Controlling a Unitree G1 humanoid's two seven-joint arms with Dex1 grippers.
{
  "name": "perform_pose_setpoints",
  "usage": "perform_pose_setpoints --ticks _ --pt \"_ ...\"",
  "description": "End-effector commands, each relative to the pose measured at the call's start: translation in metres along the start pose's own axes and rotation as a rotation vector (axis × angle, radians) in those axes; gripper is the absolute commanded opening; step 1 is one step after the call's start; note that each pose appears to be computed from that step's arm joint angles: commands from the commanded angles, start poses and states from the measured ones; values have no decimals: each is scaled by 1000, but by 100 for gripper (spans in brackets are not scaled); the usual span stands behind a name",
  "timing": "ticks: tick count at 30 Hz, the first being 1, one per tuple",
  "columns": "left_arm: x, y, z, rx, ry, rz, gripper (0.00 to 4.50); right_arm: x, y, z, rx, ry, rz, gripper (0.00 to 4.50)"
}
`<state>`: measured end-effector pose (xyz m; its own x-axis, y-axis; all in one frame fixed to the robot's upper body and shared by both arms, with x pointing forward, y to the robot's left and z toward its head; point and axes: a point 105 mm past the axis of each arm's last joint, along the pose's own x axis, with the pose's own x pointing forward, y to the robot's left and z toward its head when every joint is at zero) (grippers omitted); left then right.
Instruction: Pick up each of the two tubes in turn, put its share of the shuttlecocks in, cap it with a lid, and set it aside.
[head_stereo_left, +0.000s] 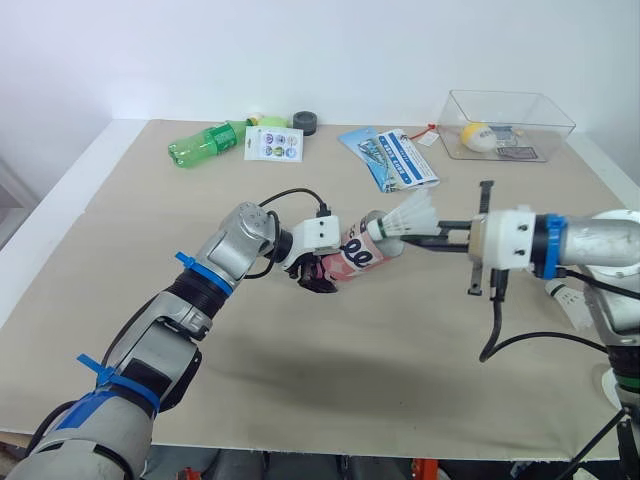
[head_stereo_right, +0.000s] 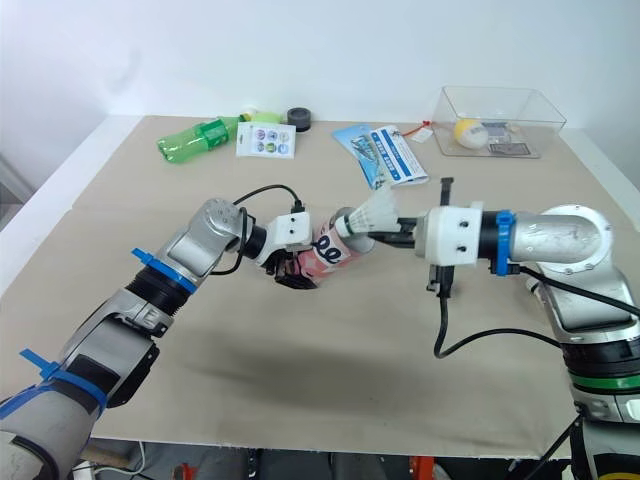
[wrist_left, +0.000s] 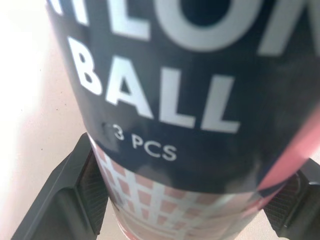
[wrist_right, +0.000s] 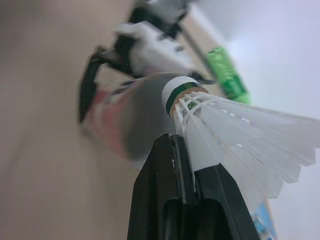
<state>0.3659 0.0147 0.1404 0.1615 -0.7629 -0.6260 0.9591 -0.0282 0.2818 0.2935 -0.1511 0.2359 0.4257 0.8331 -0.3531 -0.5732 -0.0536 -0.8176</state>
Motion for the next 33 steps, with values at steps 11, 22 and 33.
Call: perform_pose_setpoints --ticks 11,22,33 --pt "0 -34 6 -30 -17 -60 364 13 -3 18 -143 -50 125 77" --pt "2 -28 -6 -90 14 -13 364 -24 -17 26 -21 -36 45 443" --pt "8 -29 -4 -71 -1 -26 364 -69 -38 2 402 -27 -270 443"
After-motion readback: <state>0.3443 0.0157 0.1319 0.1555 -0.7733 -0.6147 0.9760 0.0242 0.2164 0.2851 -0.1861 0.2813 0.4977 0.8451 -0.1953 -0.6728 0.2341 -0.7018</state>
